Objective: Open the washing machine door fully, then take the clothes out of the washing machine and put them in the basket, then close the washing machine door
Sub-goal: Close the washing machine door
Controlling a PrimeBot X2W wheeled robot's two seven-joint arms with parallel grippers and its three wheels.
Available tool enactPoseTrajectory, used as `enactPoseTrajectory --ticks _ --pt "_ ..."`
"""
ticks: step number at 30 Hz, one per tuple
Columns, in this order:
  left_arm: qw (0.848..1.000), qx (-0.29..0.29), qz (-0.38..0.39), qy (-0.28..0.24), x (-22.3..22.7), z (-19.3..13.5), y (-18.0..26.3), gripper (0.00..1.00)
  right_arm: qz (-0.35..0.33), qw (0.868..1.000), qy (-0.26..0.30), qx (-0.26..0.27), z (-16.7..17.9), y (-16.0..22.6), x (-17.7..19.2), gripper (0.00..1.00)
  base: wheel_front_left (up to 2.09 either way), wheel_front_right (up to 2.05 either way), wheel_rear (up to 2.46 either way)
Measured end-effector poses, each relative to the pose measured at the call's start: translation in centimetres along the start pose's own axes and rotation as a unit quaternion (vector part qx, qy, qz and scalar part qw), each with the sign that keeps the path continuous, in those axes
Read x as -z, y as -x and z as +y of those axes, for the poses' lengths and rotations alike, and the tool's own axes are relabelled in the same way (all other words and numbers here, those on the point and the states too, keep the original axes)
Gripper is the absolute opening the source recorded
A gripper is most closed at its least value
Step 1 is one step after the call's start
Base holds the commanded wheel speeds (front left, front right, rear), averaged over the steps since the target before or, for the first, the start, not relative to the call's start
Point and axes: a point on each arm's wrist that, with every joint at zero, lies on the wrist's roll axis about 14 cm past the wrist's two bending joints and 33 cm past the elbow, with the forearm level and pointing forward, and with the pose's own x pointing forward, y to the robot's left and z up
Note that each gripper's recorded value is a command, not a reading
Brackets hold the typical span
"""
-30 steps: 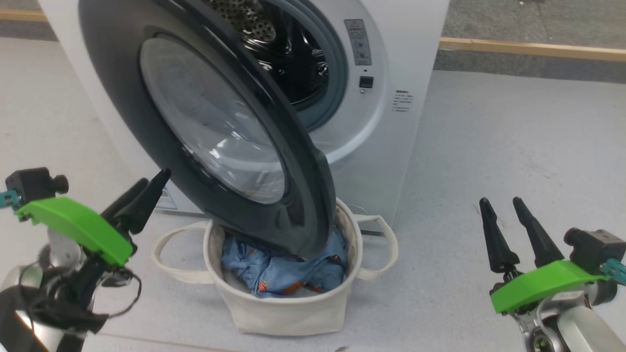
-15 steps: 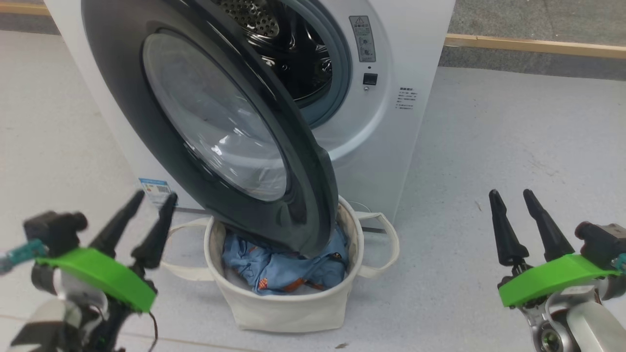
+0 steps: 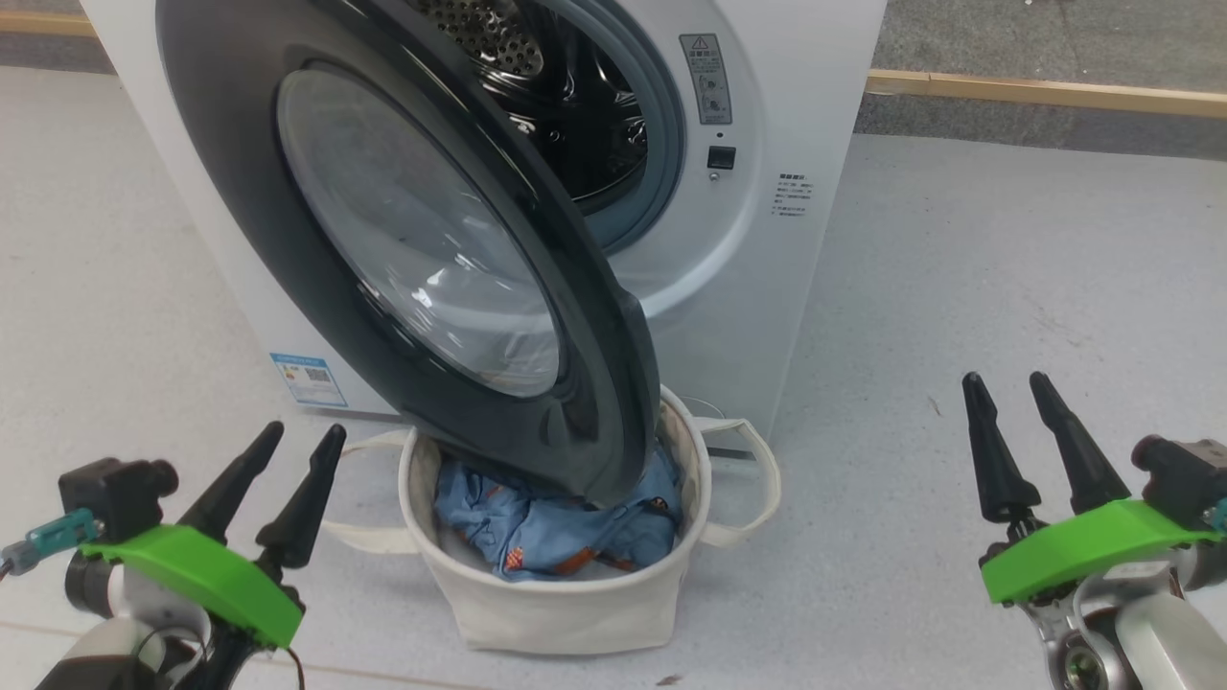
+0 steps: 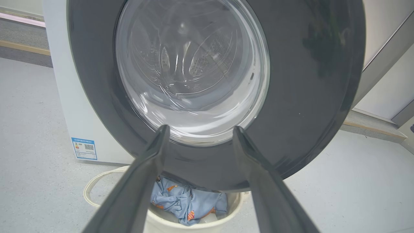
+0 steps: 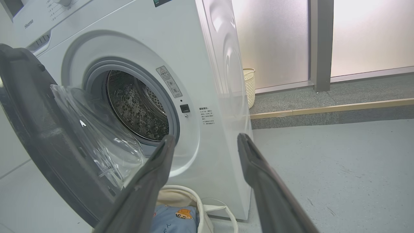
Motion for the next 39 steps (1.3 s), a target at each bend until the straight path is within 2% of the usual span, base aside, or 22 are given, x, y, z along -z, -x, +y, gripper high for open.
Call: enactPoseTrajectory --ticks 10,11,12,13,17,21,27,30,35,39 --pt "1.000 -0.013 -0.013 0.010 -0.6 0.9 0.0 1.00 0.012 1.000 -0.003 -0.001 0.1 0.1 0.6 1.00 0.00 0.00 0.00" --pt "1.000 -0.014 -0.014 0.012 -0.6 1.0 0.0 1.00 0.012 1.000 -0.003 -0.001 0.1 0.1 0.6 0.94 0.00 0.00 0.00" --pt "1.000 -0.015 -0.015 0.014 -0.7 1.1 0.0 1.00 0.013 1.000 -0.004 -0.002 0.2 0.1 0.7 0.64 0.00 0.00 0.00" --pt "1.000 -0.016 -0.019 0.015 -0.9 1.1 0.1 1.00 0.013 1.000 -0.006 -0.004 0.3 0.1 0.7 0.00 0.00 0.00 0.00" --pt "0.999 -0.023 -0.023 0.020 -0.9 1.5 0.4 1.00 0.017 0.999 -0.009 -0.033 2.3 -0.2 1.0 0.00 0.00 0.00 0.00" --pt "0.999 -0.031 -0.027 0.019 -1.1 2.0 0.9 1.00 0.033 0.994 -0.019 -0.103 6.9 -0.6 1.9 0.00 0.00 0.00 0.00" --pt "0.998 -0.046 -0.039 0.019 -1.9 2.9 1.6 1.00 0.076 0.970 -0.012 -0.229 14.9 -0.5 3.7 0.00 0.00 0.00 0.00" --pt "0.997 -0.051 -0.046 0.019 -2.5 3.1 2.0 1.00 0.098 0.957 -0.007 -0.274 17.8 -0.1 5.1 0.00 0.00 0.00 0.00" --pt "0.997 -0.060 -0.050 0.020 -2.6 3.5 2.8 1.00 0.128 0.945 -0.006 -0.300 20.1 -0.7 7.1 0.00 0.00 0.00 0.00" --pt "0.996 -0.075 -0.047 0.020 -2.4 4.3 3.6 1.00 0.130 0.945 0.003 -0.300 20.4 -2.2 7.7 0.00 0.00 0.00 0.00"
